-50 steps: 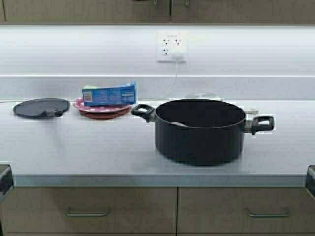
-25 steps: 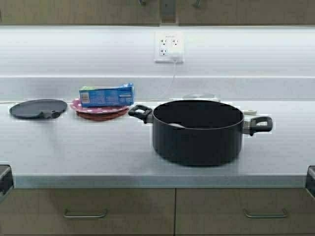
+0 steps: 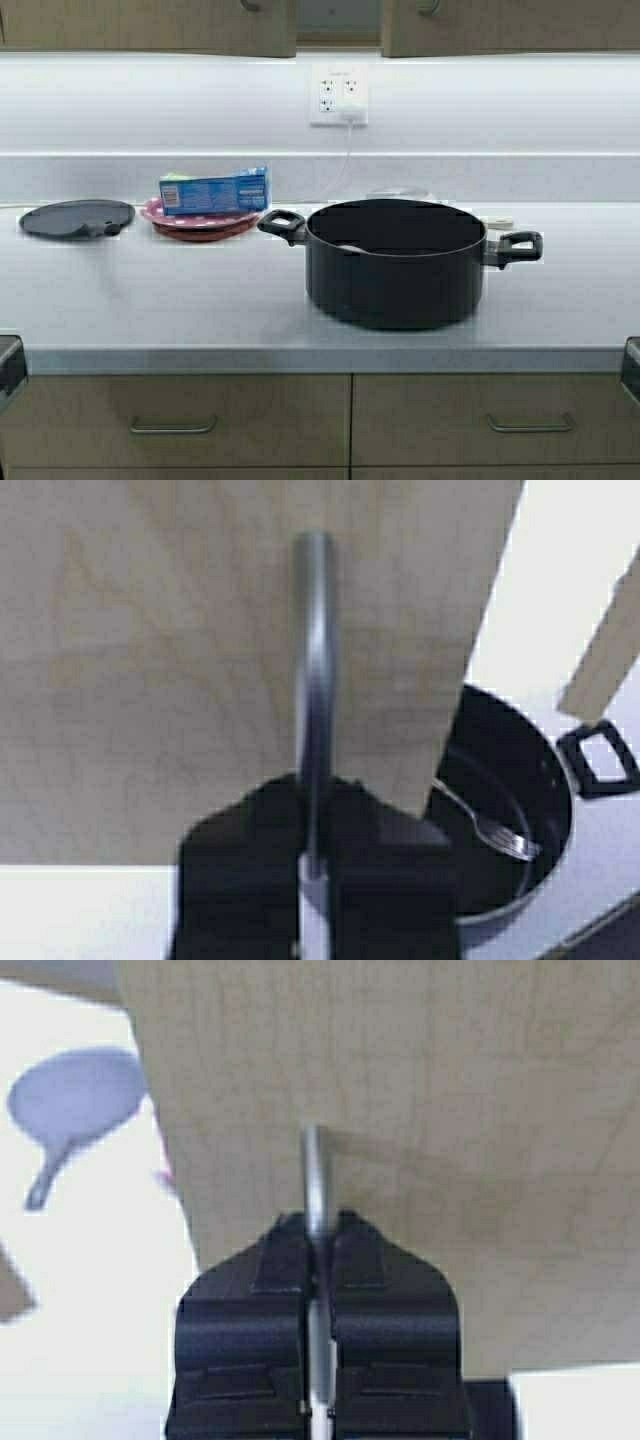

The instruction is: Open the cabinet, put the pot inside, then close it

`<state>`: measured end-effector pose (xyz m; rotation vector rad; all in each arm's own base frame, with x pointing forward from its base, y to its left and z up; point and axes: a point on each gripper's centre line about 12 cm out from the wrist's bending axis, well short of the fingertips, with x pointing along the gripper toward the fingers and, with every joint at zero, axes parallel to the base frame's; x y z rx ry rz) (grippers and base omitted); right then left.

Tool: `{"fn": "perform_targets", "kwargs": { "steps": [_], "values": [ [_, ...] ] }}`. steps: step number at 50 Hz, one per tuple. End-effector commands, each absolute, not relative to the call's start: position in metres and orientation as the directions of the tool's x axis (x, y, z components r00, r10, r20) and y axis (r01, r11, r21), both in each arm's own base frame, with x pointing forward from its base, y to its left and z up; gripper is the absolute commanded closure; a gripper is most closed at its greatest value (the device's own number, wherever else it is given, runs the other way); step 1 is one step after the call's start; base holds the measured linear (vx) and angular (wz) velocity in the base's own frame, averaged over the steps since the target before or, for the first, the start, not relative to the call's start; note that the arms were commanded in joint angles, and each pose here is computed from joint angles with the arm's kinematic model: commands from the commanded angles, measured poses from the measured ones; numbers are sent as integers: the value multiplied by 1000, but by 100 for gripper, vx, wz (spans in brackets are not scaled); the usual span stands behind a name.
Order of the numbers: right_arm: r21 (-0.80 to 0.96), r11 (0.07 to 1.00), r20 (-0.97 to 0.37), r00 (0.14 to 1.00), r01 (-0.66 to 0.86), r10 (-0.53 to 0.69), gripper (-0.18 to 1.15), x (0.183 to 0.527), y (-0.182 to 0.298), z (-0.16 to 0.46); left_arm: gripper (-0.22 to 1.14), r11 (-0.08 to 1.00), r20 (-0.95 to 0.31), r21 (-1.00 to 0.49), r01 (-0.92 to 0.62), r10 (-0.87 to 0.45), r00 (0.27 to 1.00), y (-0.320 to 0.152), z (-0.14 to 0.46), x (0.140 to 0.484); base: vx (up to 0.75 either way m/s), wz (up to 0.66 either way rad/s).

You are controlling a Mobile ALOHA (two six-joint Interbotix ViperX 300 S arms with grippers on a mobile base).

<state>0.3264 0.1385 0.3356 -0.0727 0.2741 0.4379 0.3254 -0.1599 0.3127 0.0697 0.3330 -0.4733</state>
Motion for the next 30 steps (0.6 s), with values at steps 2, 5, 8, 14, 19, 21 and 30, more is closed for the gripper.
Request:
{"fn": "perform_targets", "kwargs": {
  "steps": [2, 5, 8, 14, 19, 21, 30],
  "values": [
    [-33, 914, -241, 891, -403, 385, 91, 311, 116, 356, 89, 919, -217, -11, 395, -388, 896, -124, 358, 308, -6, 2],
    [-37, 919, -237, 896, -393, 374, 91, 306, 110, 357, 89, 924, -216, -4, 383, -375, 902, -117, 359, 303, -7, 2],
    [-37, 921, -235, 899, -388, 369, 90, 302, 107, 356, 88, 933, -210, 1, 359, -351, 912, -107, 358, 301, -8, 2],
    [-32, 910, -281, 877, -414, 390, 67, 299, 108, 351, 73, 932, -217, 72, 354, -332, 918, -100, 353, 295, -9, 1],
    [-24, 900, -333, 852, -435, 403, 25, 295, 107, 344, 30, 927, -241, 110, 358, -324, 915, -96, 347, 290, -10, 0],
    [-22, 897, -350, 844, -441, 406, 9, 293, 105, 343, 13, 928, -248, 110, 356, -321, 914, -94, 345, 288, -10, 1],
    [-71, 861, -456, 784, -504, 422, -5, 265, 94, 343, -11, 919, -291, 110, 377, -333, 897, -86, 339, 261, -7, -1]
  ]
}}
